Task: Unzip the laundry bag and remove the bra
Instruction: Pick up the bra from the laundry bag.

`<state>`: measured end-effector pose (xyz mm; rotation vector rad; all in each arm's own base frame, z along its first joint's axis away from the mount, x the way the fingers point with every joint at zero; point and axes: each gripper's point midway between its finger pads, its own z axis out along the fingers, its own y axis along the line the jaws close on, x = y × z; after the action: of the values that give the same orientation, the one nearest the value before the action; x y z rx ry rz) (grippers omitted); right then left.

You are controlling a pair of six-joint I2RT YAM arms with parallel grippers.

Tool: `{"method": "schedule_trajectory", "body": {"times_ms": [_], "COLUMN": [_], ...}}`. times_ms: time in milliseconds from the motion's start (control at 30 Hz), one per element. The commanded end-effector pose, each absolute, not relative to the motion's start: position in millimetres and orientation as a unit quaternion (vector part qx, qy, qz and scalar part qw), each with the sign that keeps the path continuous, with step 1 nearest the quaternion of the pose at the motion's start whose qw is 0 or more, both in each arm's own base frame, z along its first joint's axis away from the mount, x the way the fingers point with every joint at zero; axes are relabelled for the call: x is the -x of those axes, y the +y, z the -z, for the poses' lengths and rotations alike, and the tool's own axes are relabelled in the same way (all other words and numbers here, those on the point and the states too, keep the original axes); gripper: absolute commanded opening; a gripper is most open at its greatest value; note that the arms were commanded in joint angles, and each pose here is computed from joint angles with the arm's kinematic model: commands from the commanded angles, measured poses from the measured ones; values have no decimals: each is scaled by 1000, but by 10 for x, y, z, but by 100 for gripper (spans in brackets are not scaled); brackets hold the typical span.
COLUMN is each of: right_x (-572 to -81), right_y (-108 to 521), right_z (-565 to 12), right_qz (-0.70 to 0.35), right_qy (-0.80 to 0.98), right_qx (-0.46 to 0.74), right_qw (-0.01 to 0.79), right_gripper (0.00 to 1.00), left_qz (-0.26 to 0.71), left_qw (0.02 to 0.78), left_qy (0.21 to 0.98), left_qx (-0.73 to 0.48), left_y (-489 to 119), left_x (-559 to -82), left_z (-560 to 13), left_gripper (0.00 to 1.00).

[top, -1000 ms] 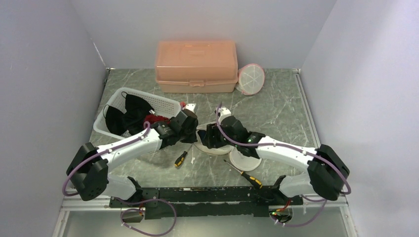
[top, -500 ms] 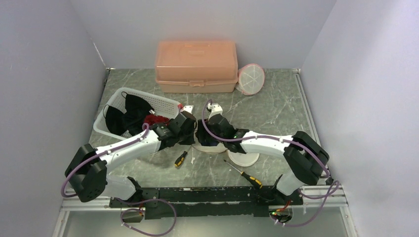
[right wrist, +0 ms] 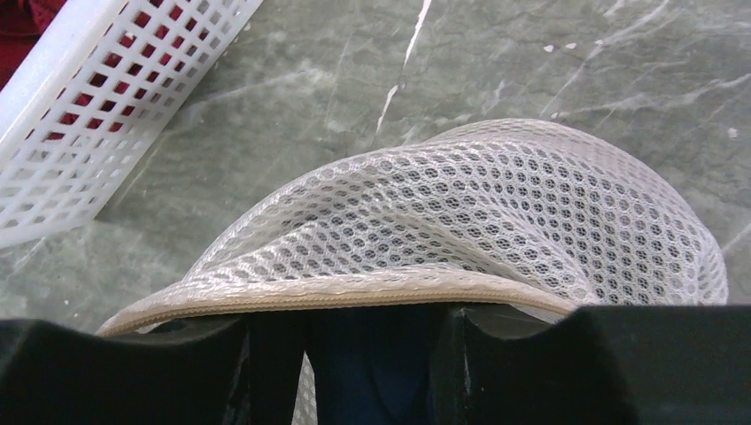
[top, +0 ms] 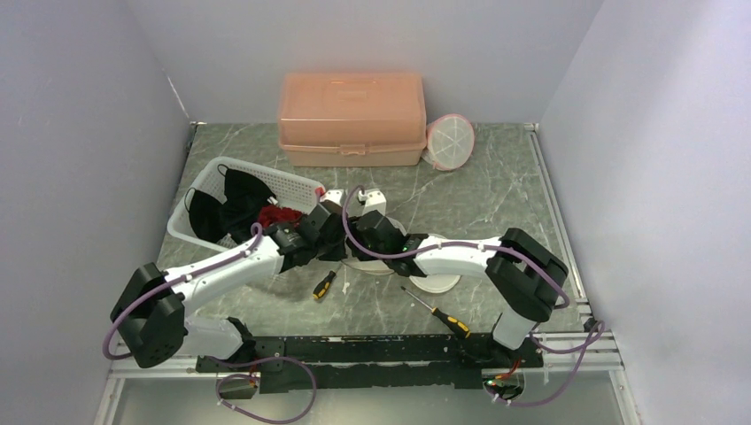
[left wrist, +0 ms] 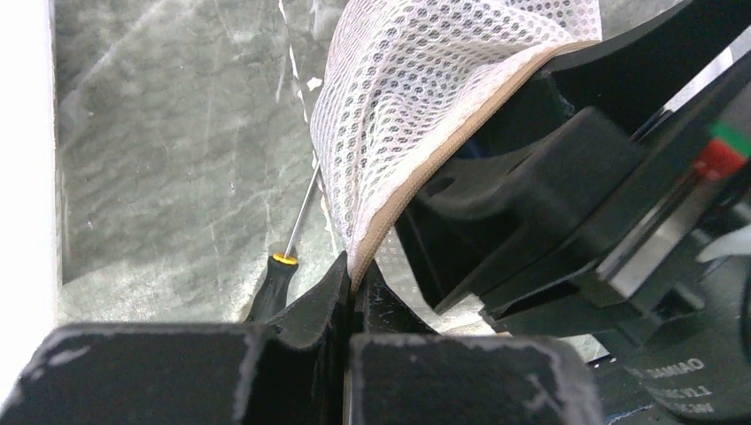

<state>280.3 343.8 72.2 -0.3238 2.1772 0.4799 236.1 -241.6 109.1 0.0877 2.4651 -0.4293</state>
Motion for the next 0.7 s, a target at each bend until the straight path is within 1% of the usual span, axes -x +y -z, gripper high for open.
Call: {"method": "schedule_trajectory", "body": {"times_ms": [0, 100, 333, 367, 500, 667], "right_x": [-2976, -2993, -2936, -2921, -2782, -2515], "right_y": [3430, 3414, 3349, 3332, 3334, 3349], "right_z": [-909, -879, -1015, -1049, -1169, -1342], "right_qz": [-173, -162, -173, -175, -206, -255], "right_qy": [859, 862, 855, 854, 846, 819], "right_qx": [109, 108, 109, 110, 139, 215], "right_qw": [470, 468, 476, 478, 472, 466], "right_gripper": [45, 31, 3, 0, 0, 0], "left_qz": [169, 171, 172, 172, 172, 179], "left_qw": [318, 318, 318, 318, 320, 326], "left_qy": [933, 932, 932, 932, 932, 928], "left_qx": [-21, -19, -16, -15, -12, -4], "left_y": [-2390, -2385, -2377, -2380, -2396, -2454], "left_x": [-2324, -2319, -2307, -2312, -2335, -2396], "left_z": [-1139, -1144, -1149, -1152, -1176, -1256], "left_gripper": [3, 3, 3, 3, 3, 3]}}
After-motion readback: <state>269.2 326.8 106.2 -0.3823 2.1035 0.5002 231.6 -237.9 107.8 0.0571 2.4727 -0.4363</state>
